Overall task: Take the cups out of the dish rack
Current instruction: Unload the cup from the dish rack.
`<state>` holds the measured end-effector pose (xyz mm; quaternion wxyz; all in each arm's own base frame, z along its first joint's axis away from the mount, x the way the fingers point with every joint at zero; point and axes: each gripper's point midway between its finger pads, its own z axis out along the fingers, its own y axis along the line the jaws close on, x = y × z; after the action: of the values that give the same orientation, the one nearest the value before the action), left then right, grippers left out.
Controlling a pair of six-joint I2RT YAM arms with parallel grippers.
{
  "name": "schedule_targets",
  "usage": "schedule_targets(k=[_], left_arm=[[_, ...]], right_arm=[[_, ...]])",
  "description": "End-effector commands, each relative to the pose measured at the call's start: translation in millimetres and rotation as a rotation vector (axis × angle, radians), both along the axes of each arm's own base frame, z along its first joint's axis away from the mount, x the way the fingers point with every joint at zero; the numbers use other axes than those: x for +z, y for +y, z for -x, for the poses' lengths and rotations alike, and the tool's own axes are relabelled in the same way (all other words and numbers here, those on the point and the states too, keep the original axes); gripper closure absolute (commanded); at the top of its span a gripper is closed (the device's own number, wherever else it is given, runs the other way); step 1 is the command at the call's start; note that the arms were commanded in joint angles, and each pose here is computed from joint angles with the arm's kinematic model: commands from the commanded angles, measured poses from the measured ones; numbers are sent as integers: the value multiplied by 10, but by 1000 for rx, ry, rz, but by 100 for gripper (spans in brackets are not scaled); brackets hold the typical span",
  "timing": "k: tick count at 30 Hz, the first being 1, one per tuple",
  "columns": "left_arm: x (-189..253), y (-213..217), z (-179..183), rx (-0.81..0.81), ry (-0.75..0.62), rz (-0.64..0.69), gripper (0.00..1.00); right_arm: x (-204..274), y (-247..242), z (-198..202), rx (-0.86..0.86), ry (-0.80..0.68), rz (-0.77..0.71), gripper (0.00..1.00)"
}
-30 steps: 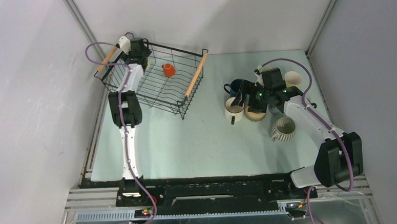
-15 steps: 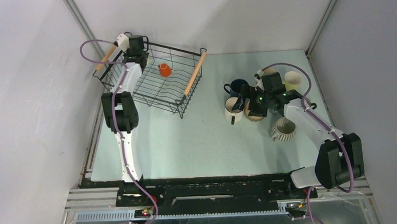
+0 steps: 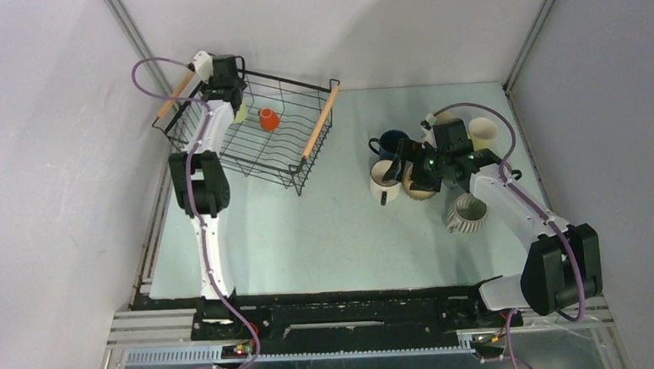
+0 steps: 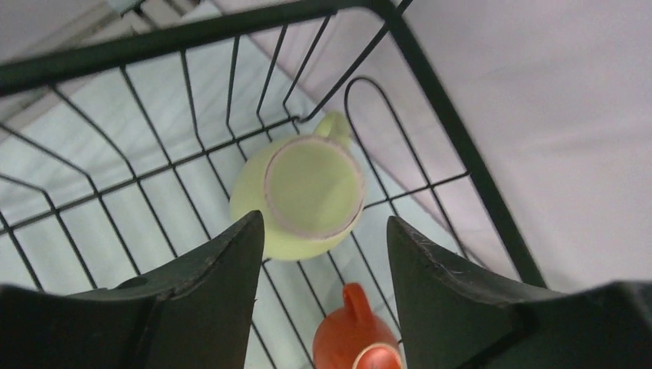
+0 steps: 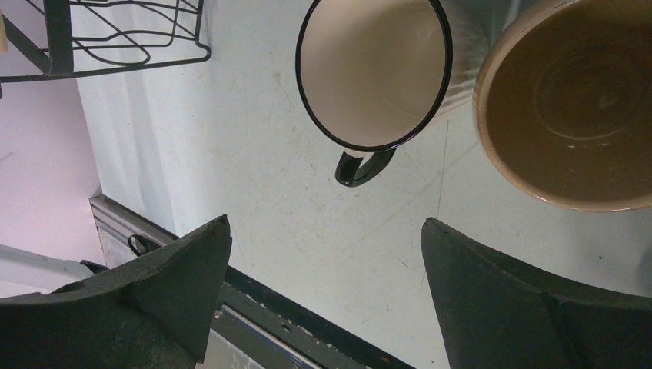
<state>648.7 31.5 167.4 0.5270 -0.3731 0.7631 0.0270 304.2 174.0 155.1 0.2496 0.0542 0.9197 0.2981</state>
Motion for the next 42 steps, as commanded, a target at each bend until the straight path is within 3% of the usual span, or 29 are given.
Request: schedule_targets(k=[1,4,9,25,27,32,35,37,42], left_arm=[[395,128,-160,16,-62,-64,31],[299,155,-210,13,-45,-67,19],[129,172,-242,6,-18,-65,11],[-219,181,-403,-5,-16,17,7],[-225,174,-401,-5,-16,22,12],[-243,128,-362,-30,0,34,49],[-167,87,-302,-52,1,44,67],[-66,60,-253,-67,-6,50,74],[314,-47,-115,-123,-50,61,80]], right_arm=[[75,0,-51,0,-39,-17,0],[67,11,-65,4,-40,-23,0],[50,24,-86,7,-35,-32,0],[-12,42,-119,19,-20,-44,0],[-20,51,-119,22,-17,-47,0],[7,46,-112,20,-21,-52,0],[54,51,-96,23,-31,-58,0],[85,54,-85,24,-38,-61,0],[146,52,-46,24,-55,-53,0]])
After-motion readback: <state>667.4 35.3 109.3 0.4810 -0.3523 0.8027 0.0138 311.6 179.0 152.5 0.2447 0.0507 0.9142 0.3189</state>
